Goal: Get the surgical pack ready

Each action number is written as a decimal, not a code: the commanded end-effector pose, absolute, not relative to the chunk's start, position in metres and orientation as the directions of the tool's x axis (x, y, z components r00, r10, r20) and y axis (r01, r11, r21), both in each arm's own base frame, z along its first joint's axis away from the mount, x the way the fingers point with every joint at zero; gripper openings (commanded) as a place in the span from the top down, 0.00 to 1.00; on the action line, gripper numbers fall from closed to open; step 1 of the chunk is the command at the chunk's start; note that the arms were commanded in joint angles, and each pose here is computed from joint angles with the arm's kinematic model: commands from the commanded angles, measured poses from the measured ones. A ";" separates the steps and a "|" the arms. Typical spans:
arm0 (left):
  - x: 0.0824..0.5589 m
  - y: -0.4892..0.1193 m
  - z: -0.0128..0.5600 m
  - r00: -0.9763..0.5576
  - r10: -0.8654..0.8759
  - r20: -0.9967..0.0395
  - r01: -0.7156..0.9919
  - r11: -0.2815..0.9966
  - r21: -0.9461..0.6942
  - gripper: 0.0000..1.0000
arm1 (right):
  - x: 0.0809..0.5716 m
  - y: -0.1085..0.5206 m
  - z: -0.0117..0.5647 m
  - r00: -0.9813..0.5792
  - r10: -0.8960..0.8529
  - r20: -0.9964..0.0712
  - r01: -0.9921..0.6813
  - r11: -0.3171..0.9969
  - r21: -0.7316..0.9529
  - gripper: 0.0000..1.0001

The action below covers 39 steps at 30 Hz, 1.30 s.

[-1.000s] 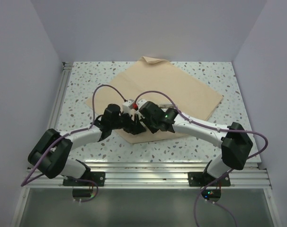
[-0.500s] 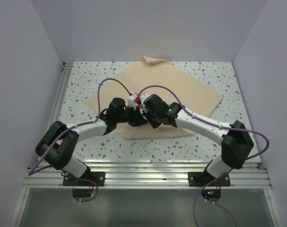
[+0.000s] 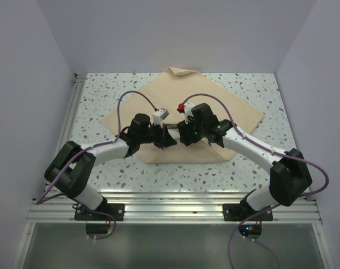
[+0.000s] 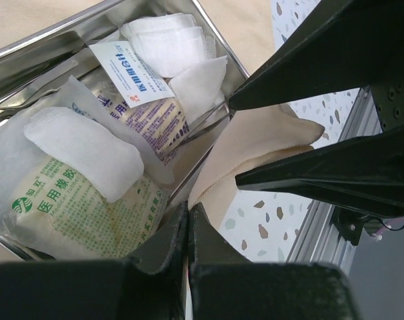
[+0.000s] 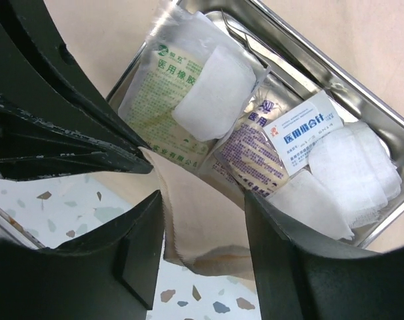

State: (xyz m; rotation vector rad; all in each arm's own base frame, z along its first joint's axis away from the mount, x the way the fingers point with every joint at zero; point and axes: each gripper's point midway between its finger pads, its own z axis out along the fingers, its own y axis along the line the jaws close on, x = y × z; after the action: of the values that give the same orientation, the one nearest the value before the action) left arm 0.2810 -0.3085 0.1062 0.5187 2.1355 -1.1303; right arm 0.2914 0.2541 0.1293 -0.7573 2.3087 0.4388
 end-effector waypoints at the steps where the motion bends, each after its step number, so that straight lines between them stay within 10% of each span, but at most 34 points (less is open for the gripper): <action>1: 0.290 -0.318 0.122 -0.677 0.015 -0.736 0.630 0.529 -0.569 1.00 | 0.298 0.271 0.146 -0.564 -0.339 -0.753 -0.669 0.722 0.176 0.46; 29: 0.289 -0.317 0.117 -0.682 0.040 -0.730 0.632 0.534 -0.561 1.00 | 0.306 0.249 0.146 -0.579 -0.290 -0.762 -0.640 0.741 0.204 0.51; 32: 0.289 -0.318 0.118 -0.679 0.040 -0.733 0.635 0.532 -0.560 1.00 | 0.310 0.248 0.145 -0.584 -0.285 -0.760 -0.624 0.756 0.197 0.61; 36: 0.291 -0.317 0.118 -0.679 0.036 -0.733 0.631 0.539 -0.558 1.00 | 0.324 0.241 0.151 -0.592 -0.249 -0.767 -0.579 0.793 0.190 0.99; 39: 0.299 -0.313 0.117 -0.678 0.022 -0.735 0.608 0.579 -0.543 1.00 | 0.337 0.239 0.157 -0.604 -0.206 -0.770 -0.549 0.808 0.215 1.00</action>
State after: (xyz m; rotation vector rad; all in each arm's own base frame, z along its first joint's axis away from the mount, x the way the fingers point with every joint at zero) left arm 0.2854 -0.3100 0.1016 0.5073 2.1578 -1.1157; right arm 0.3108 0.2425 0.1355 -0.6384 2.2541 0.5863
